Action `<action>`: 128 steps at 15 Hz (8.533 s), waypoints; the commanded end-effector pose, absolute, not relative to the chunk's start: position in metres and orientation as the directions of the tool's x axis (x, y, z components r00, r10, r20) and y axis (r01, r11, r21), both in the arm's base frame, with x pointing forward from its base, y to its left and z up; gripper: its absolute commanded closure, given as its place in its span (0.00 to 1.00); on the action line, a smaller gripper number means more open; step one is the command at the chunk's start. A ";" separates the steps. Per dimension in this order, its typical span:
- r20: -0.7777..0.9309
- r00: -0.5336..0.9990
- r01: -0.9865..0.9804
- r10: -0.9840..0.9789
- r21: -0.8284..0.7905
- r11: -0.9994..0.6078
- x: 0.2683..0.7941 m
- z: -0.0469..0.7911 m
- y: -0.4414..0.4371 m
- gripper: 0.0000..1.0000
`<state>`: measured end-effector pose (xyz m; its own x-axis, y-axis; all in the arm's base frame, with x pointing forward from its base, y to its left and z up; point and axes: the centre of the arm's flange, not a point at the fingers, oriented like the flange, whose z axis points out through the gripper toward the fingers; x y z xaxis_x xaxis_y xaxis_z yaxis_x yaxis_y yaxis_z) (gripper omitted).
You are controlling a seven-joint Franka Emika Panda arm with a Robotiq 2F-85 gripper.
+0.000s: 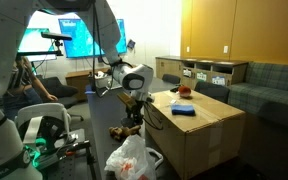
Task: Put the objects on the table on top of the box and put the objects on the box on the table
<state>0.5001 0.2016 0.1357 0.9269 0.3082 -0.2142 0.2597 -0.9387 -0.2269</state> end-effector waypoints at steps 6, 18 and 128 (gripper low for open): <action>-0.250 0.958 0.069 0.142 -0.281 -0.957 0.517 0.119 0.202 0.00; -0.208 0.967 -0.187 -0.146 -0.195 -0.963 0.465 0.117 0.140 0.00; -0.073 0.919 -0.378 -0.387 0.108 -0.919 0.418 0.210 0.078 1.00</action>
